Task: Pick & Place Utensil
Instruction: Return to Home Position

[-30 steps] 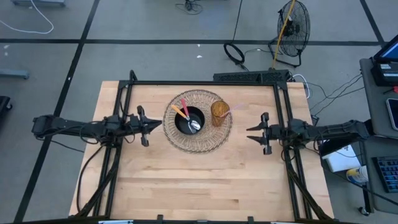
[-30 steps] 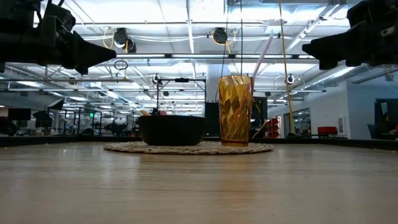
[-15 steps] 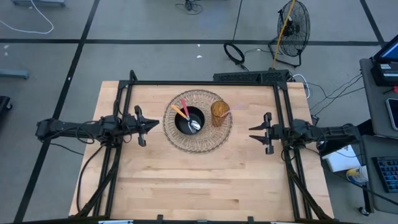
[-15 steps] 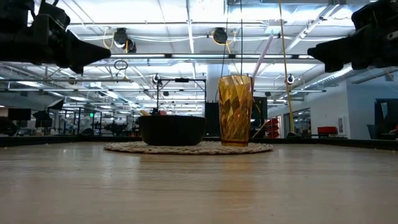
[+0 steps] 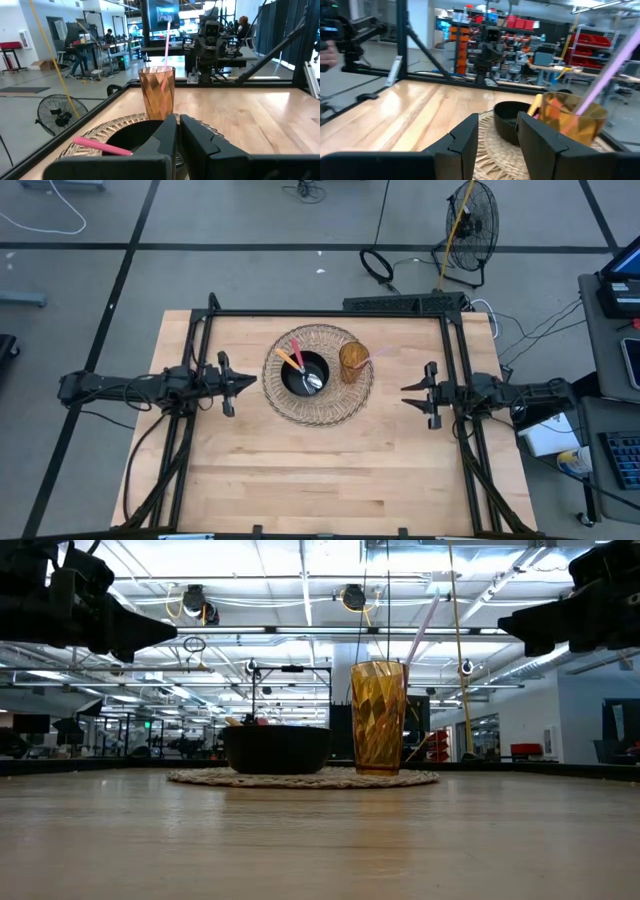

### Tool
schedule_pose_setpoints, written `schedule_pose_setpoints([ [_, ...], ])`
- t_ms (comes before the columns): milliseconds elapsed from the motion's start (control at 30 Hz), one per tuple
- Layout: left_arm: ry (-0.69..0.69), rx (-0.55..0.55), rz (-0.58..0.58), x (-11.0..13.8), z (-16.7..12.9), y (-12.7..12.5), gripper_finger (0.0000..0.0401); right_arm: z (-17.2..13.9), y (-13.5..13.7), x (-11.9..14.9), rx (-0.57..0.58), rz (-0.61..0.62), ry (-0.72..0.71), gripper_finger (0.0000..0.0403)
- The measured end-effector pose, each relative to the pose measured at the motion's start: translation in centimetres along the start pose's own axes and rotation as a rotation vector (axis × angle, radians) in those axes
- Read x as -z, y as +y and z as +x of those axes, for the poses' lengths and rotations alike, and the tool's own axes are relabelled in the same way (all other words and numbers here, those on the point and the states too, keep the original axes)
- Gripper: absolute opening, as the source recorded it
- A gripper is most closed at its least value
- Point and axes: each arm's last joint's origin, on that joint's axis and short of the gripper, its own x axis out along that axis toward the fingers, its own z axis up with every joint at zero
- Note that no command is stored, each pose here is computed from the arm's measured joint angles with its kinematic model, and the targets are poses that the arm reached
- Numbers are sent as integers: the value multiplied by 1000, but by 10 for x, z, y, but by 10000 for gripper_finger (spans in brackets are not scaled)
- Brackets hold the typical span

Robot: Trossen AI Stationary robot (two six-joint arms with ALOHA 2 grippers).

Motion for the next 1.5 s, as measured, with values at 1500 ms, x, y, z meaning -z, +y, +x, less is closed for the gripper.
schedule_pose_setpoints([
  [1500, 63, 210, 100, 9, -15, -4, 24, 0, 1, 5, 37, 60, 54, 128],
])
